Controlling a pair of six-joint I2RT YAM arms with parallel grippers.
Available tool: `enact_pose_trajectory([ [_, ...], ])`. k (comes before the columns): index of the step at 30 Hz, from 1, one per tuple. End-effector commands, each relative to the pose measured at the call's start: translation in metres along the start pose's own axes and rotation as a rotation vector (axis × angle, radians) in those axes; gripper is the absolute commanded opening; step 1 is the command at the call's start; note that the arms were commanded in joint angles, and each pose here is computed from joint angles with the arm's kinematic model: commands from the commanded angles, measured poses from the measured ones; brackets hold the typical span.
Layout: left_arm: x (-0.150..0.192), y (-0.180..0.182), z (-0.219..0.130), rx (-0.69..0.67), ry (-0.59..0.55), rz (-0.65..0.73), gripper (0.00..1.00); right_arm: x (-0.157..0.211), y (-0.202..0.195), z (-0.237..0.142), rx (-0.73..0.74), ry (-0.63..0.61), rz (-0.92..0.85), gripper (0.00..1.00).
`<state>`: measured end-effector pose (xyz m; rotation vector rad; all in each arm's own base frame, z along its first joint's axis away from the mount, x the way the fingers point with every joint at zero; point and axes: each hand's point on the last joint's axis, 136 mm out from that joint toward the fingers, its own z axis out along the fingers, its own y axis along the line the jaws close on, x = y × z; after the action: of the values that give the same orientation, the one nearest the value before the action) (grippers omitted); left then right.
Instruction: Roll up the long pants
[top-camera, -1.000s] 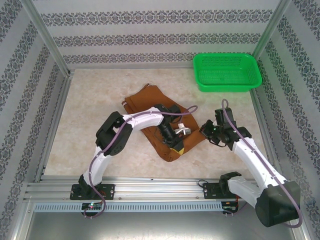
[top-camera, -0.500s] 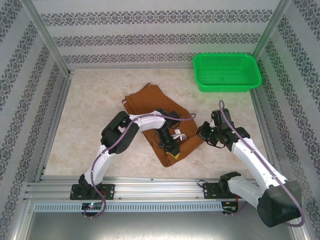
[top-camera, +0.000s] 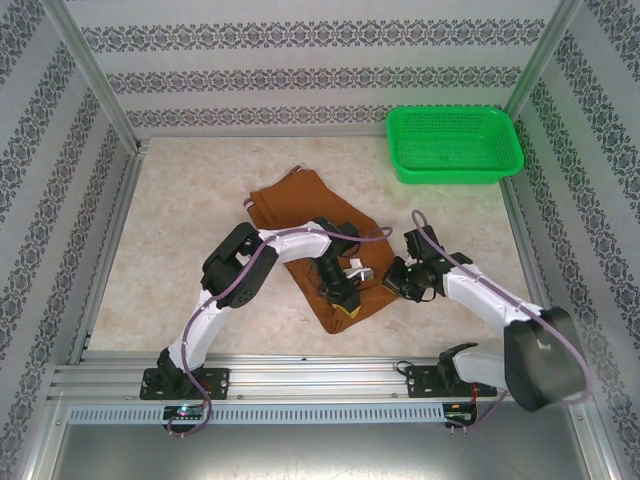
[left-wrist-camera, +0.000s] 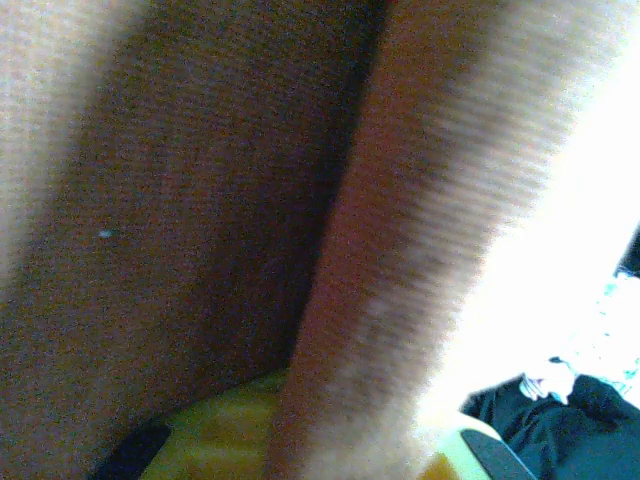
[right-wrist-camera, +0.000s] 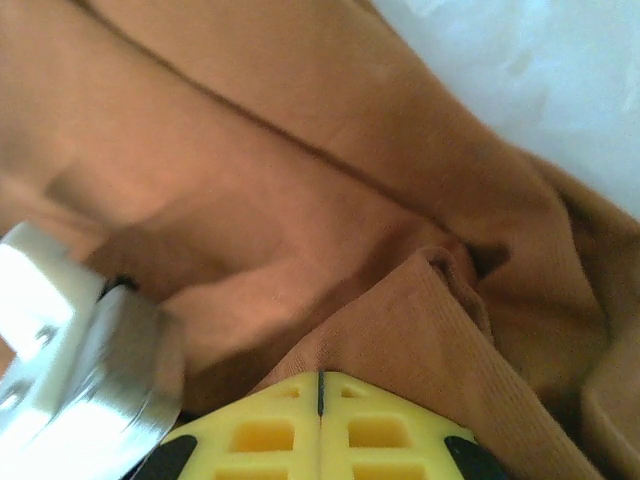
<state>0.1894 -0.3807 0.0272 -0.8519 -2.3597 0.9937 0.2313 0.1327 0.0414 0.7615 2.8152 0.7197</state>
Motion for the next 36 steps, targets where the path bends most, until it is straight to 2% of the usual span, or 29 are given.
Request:
enact_pose_trajectory([
  [1, 0.008, 0.024, 0.003, -0.105, 0.016, 0.013, 0.14, 0.0, -0.015, 0.016, 0.078, 0.014, 0.002, 0.0],
  [8, 0.028, 0.027, -0.015, -0.162, -0.035, 0.009, 0.16, -0.005, -0.036, 0.045, 0.178, 0.043, 0.002, 0.0],
  [14, 0.046, 0.03, -0.024, -0.201, -0.076, -0.024, 0.16, 0.001, -0.038, 0.067, 0.204, 0.112, 0.011, 0.0],
  [17, 0.05, 0.026, -0.029, -0.211, -0.103, -0.017, 0.16, -0.001, -0.035, 0.064, 0.205, 0.097, 0.013, 0.0],
  [20, 0.053, 0.027, -0.026, -0.192, -0.111, -0.011, 0.07, -0.015, -0.013, 0.04, 0.129, 0.008, -0.023, 0.0],
  [22, 0.052, 0.023, -0.022, -0.152, -0.109, -0.012, 0.03, -0.026, 0.007, 0.015, 0.063, -0.081, -0.053, 0.13],
  [24, 0.047, 0.014, -0.022, -0.101, -0.136, -0.001, 0.0, -0.033, 0.024, -0.016, 0.025, -0.152, -0.092, 0.36],
  [26, 0.042, 0.004, -0.025, -0.049, -0.164, 0.015, 0.0, -0.036, 0.033, -0.041, 0.013, -0.198, -0.12, 0.48],
  [28, 0.037, -0.001, -0.028, -0.026, -0.186, 0.017, 0.0, -0.036, 0.042, -0.058, -0.01, -0.216, -0.145, 0.55],
  [30, 0.03, -0.006, -0.033, -0.001, -0.216, 0.02, 0.0, -0.032, 0.047, -0.066, -0.032, -0.211, -0.166, 0.53],
  [31, 0.028, -0.009, -0.035, 0.018, -0.23, 0.021, 0.0, -0.029, 0.048, -0.066, -0.039, -0.203, -0.171, 0.48],
  [32, 0.025, -0.013, -0.038, 0.046, -0.246, 0.027, 0.0, -0.027, 0.048, -0.066, -0.041, -0.196, -0.17, 0.31],
  [33, 0.022, -0.016, -0.041, 0.062, -0.263, 0.026, 0.0, -0.025, 0.046, -0.064, -0.042, -0.189, -0.166, 0.11],
  [34, 0.02, -0.016, -0.042, 0.063, -0.277, 0.023, 0.0, -0.024, 0.046, -0.063, -0.046, -0.181, -0.165, 0.01],
  [36, 0.02, -0.013, -0.042, 0.065, -0.28, 0.005, 0.0, -0.019, 0.047, -0.057, -0.057, -0.156, -0.163, 0.0],
])
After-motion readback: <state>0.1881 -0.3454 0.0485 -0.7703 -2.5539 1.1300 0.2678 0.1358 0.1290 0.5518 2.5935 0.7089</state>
